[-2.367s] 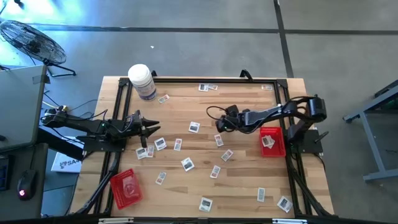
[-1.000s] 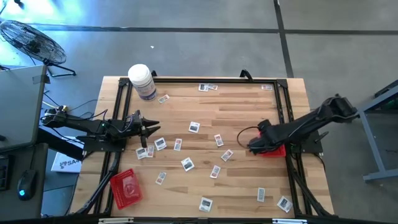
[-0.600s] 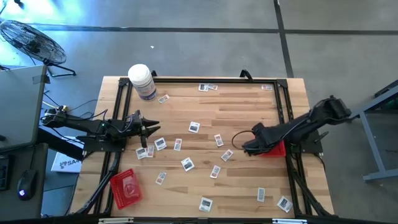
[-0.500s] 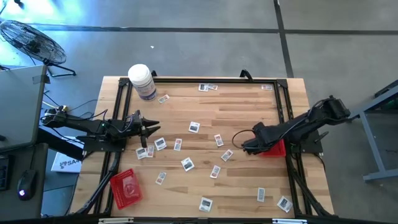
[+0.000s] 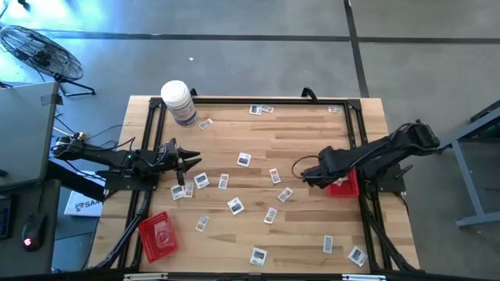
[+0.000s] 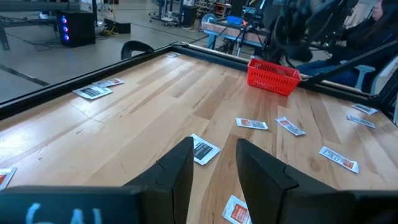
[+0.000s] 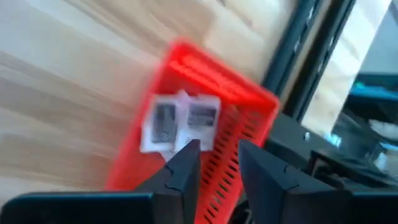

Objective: Pick & Place First Aid Supplies
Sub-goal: Put the towelette pack into the right red bin

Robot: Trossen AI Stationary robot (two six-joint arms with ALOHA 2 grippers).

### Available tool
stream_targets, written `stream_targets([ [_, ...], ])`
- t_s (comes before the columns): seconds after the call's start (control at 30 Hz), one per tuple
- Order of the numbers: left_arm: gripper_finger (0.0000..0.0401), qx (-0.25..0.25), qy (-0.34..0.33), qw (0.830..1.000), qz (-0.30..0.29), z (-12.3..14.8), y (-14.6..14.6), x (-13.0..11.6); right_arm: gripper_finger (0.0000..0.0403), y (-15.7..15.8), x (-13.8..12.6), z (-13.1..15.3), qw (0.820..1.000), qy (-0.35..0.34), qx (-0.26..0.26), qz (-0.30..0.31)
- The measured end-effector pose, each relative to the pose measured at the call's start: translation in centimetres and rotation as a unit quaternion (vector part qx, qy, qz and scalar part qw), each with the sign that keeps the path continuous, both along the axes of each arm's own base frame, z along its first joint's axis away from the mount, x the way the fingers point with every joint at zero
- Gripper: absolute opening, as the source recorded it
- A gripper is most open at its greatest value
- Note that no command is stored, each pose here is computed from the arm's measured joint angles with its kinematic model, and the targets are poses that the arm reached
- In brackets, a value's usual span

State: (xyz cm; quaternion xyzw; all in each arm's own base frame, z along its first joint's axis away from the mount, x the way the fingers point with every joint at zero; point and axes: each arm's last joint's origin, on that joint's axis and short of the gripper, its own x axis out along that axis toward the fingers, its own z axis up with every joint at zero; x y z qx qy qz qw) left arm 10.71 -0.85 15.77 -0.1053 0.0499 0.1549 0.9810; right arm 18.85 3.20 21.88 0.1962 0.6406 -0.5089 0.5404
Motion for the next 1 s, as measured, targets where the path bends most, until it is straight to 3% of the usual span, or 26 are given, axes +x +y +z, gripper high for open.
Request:
stream_targets([
  [0.1, 0.0119, 0.000, 0.000, 1.000, 0.000, 0.0, 0.0, 0.0, 0.0105, 0.2, 1.8, 2.4, 0.997, -0.072, -0.025, 0.027],
  [0.2, 0.0119, 0.000, 0.000, 1.000, 0.000, 0.0, 0.0, 0.0, 0.0106, 0.6, 4.3, 4.1, 0.976, -0.193, -0.058, 0.086],
  [0.3, 0.0119, 0.000, 0.000, 1.000, 0.000, 0.0, 0.0, 0.0, 0.0106, 1.1, 7.4, 5.0, 0.929, -0.317, -0.089, 0.169],
  [0.4, 0.0119, 0.000, 0.000, 1.000, 0.000, 0.0, 0.0, 0.0, 0.0104, 1.6, 10.5, 4.7, 0.867, -0.411, -0.116, 0.256],
  [0.5, 0.0119, 0.000, 0.000, 1.000, 0.000, 0.0, 0.0, 0.0, 0.0100, 2.0, 13.3, 3.2, 0.811, -0.459, -0.147, 0.331],
  [0.6, 0.0119, 0.000, 0.000, 1.000, 0.000, 0.0, 0.0, 0.0, 0.0097, 1.9, 16.0, 0.7, 0.779, -0.475, -0.162, 0.376],
  [0.67, 0.0119, 0.000, 0.000, 1.000, 0.000, 0.0, 0.0, 0.0, 0.0098, 1.6, 17.8, -1.2, 0.775, -0.467, -0.165, 0.393],
  [0.8, 0.0119, 0.000, 0.000, 1.000, 0.000, 0.0, 0.0, 0.0, 0.0107, 0.0, 20.9, -4.8, 0.792, -0.427, -0.159, 0.406],
  [1.0, 0.0119, 0.000, 0.000, 1.000, 0.000, 0.0, 0.0, 0.0, 0.0143, -3.3, 23.8, -7.9, 0.810, -0.416, -0.123, 0.395],
])
